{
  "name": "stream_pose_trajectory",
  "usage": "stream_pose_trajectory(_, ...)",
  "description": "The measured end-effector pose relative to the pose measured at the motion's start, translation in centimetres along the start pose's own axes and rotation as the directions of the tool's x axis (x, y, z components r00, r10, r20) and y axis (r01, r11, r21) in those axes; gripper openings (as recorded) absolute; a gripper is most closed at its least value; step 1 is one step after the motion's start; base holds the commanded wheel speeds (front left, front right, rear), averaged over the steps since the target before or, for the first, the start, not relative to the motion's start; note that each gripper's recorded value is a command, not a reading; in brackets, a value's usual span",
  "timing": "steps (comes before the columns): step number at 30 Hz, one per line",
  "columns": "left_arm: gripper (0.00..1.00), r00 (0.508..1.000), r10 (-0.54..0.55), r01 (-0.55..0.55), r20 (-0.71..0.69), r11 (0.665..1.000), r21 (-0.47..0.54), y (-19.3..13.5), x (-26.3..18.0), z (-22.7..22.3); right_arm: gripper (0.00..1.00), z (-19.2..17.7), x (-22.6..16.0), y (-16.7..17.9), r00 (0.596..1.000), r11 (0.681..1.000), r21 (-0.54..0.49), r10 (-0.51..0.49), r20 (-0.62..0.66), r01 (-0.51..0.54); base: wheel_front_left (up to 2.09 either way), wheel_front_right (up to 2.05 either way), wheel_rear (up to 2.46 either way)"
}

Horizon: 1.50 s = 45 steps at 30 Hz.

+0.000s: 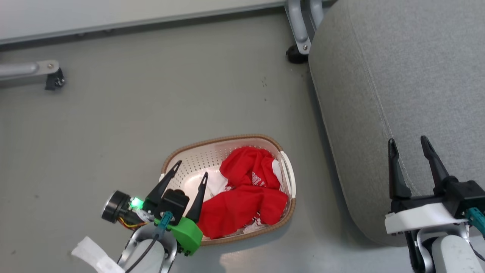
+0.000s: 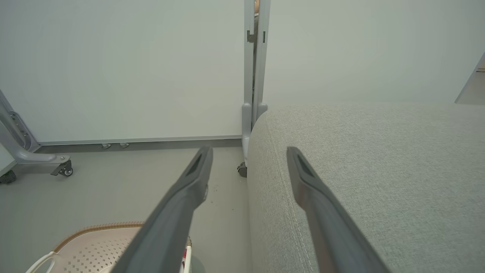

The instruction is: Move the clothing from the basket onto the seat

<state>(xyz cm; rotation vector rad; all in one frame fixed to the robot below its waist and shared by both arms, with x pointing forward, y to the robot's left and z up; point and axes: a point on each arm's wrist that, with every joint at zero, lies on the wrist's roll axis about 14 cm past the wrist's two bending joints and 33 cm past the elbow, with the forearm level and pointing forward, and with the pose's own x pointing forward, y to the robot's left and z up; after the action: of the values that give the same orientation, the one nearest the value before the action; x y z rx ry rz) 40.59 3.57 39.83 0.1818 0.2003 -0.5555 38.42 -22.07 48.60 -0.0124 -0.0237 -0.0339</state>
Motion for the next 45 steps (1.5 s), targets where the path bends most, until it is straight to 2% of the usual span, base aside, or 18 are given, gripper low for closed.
stream_pose_trajectory(7, 1.00, 0.981, -0.166, 0.173, -0.101, 0.983, 0.058, -0.8, 5.1, -3.8, 1.00, -1.5, 2.9, -0.3, 1.000, 1.000, -0.031, -0.006, -0.023, 0.006, 0.00, 0.00, 0.00)
stream_pose_trajectory(10, 1.00, 0.958, -0.240, 0.258, -0.155, 0.960, 0.106, -1.4, 7.1, -5.8, 1.00, -2.0, 4.1, -0.9, 1.000, 0.998, -0.053, -0.019, -0.023, 0.018, 0.00, 0.00, 0.00)
stream_pose_trajectory(14, 1.00, 0.904, -0.337, 0.388, -0.264, 0.906, 0.171, -2.5, 8.9, -9.7, 1.00, -3.5, 5.2, -0.7, 0.999, 0.996, -0.095, -0.005, -0.050, 0.000, 0.00, 0.00, 0.00)
stream_pose_trajectory(17, 1.00, 0.837, -0.409, 0.509, -0.363, 0.824, 0.247, -3.8, 9.7, -12.6, 1.00, -4.6, 5.8, -0.8, 0.997, 0.993, -0.115, -0.005, -0.072, -0.004, 0.00, 0.00, 0.00)
stream_pose_trajectory(18, 1.00, 0.805, -0.434, 0.562, -0.403, 0.776, 0.286, -4.3, 9.8, -13.7, 1.00, -5.0, 5.9, -0.8, 0.997, 0.992, -0.123, -0.002, -0.081, -0.008, 0.00, 0.00, 0.00)
stream_pose_trajectory(19, 1.00, 0.782, -0.454, 0.596, -0.427, 0.746, 0.298, -4.9, 10.0, -14.5, 1.00, -5.4, 5.9, -0.7, 0.996, 0.991, -0.135, 0.001, -0.093, -0.014, 0.00, 0.00, 0.00)
stream_pose_trajectory(23, 1.00, 0.702, -0.511, 0.693, -0.497, 0.652, 0.309, -6.8, 10.4, -17.2, 1.00, -6.5, 6.3, -0.8, 0.993, 0.987, -0.157, 0.002, -0.117, -0.021, 0.00, 0.00, 0.00)
stream_pose_trajectory(29, 1.00, 0.613, -0.551, 0.775, -0.567, 0.559, 0.294, -8.6, 10.6, -20.3, 1.00, -8.2, 5.7, -1.0, 0.985, 0.984, -0.176, -0.009, -0.173, -0.022, 0.00, 0.00, 0.00)
stream_pose_trajectory(32, 1.00, 0.584, -0.577, 0.802, -0.571, 0.517, 0.299, -9.7, 11.0, -20.9, 1.00, -8.7, 5.4, -1.5, 0.981, 0.982, -0.188, -0.025, -0.193, -0.012, 0.00, 0.00, 0.00)
stream_pose_trajectory(34, 1.00, 0.564, -0.588, 0.817, -0.580, 0.499, 0.288, -10.2, 10.8, -21.6, 1.00, -8.8, 5.3, -1.7, 0.980, 0.981, -0.196, -0.030, -0.198, -0.010, 0.00, 0.00, 0.00)
stream_pose_trajectory(38, 1.00, 0.538, -0.590, 0.831, -0.603, 0.490, 0.262, -10.8, 10.6, -22.8, 1.00, -9.0, 5.0, -2.1, 0.977, 0.979, -0.204, -0.042, -0.210, -0.002, 0.00, 0.00, 0.00)
stream_pose_trajectory(45, 1.00, 0.503, -0.572, 0.843, -0.648, 0.491, 0.220, -11.3, 10.5, -24.7, 1.00, -9.5, 4.9, -2.5, 0.972, 0.980, -0.201, -0.055, -0.227, 0.008, 0.00, 0.00, 0.00)
